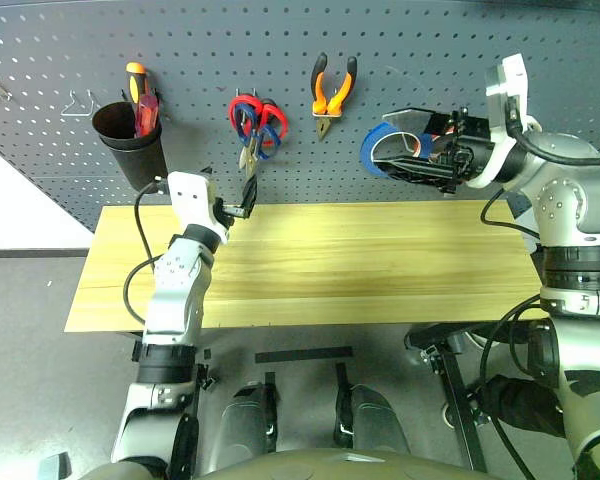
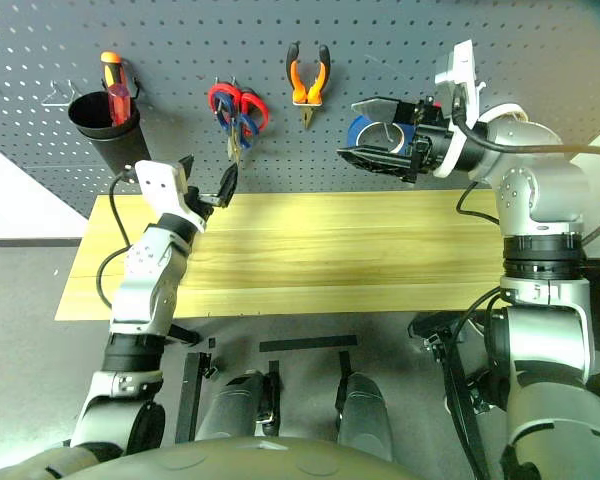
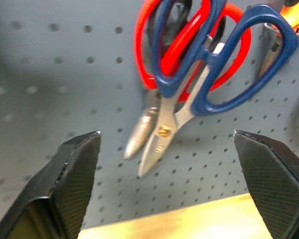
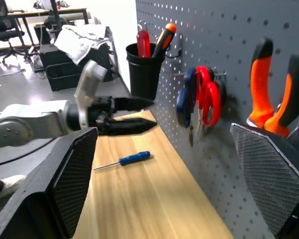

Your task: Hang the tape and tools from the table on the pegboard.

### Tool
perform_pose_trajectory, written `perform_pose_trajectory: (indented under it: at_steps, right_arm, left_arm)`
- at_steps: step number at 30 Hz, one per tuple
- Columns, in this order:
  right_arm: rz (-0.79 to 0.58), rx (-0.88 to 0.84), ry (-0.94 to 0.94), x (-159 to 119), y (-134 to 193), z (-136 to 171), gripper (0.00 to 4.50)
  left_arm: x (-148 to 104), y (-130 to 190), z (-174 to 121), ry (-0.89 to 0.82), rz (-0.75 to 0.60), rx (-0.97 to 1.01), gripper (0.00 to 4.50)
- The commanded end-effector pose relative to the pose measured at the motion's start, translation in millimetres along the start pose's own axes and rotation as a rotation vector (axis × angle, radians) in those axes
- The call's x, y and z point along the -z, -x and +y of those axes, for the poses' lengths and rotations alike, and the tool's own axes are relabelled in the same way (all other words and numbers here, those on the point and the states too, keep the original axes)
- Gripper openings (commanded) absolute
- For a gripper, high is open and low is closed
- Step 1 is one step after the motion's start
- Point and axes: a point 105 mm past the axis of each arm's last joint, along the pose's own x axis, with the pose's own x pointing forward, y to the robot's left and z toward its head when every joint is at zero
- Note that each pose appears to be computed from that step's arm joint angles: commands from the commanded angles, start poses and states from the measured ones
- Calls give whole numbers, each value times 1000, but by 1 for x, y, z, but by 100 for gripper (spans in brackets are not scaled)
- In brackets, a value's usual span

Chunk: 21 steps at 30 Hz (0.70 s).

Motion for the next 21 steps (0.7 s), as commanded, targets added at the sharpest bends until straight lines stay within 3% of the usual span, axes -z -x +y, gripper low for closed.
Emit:
perform_pose_trajectory:
  at_steps: [1, 7, 18, 21]
  right_arm:
    - [-4, -45, -1, -2, -3, 15, 450]
    - [172, -33, -31, 42, -20, 20, 450]
    - [283, -130, -44, 75, -45, 35, 450]
    - [307, -142, -97, 77, -44, 33, 450]
  left_arm:
    - [-10, 19, 20, 24, 35, -73, 426]
    - [31, 37, 64, 22, 365, -232, 426]
    - [88, 49, 97, 34, 794, -319, 426]
    - [96, 44, 98, 23, 857, -329, 426]
